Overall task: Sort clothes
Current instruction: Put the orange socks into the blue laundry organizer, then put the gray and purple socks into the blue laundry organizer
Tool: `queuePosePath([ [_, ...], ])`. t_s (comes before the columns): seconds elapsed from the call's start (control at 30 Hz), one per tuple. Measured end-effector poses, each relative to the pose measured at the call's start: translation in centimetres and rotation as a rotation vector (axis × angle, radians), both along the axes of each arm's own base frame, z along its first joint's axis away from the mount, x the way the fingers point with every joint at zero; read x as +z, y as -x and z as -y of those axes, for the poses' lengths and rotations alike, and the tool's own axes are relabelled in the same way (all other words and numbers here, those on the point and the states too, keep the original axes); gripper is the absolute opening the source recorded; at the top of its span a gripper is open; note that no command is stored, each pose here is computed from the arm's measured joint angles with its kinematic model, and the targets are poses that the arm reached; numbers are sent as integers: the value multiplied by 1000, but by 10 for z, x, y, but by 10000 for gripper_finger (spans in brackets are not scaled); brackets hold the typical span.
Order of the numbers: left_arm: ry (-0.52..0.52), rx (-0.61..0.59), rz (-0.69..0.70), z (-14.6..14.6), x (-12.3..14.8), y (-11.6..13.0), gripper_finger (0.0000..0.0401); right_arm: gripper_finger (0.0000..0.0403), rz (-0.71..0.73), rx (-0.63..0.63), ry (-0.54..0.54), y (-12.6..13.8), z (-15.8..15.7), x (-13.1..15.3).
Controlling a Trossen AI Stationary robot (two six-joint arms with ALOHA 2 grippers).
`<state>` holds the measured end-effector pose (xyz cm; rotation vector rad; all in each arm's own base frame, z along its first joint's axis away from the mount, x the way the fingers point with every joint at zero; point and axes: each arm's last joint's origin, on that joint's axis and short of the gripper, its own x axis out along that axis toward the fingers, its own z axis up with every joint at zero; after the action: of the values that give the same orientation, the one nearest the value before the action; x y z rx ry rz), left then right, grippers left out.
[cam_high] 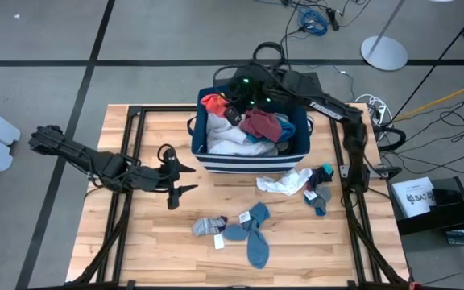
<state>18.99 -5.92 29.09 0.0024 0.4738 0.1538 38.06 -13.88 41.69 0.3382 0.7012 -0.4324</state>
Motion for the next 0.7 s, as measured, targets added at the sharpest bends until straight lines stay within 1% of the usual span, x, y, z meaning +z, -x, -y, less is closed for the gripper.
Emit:
queuePosePath([
  [0.1,0,0,0,0,0,0,248,67,17,4,-11,-8,3,-1],
  [0.17,2,0,2,0,0,0,248,92,19,8,-61,-6,6,-5],
  [0.27,5,-7,-2,0,0,0,248,134,-15,-15,-86,1,12,-7],
  [0.47,11,-7,-1,0,0,0,248,216,-32,-4,-78,4,14,-7],
  [0.57,22,-26,-6,1,0,0,248,241,-23,-3,-74,9,12,-1],
  [0.7,70,-129,-39,5,-3,-2,248,254,9,19,-53,18,2,13],
])
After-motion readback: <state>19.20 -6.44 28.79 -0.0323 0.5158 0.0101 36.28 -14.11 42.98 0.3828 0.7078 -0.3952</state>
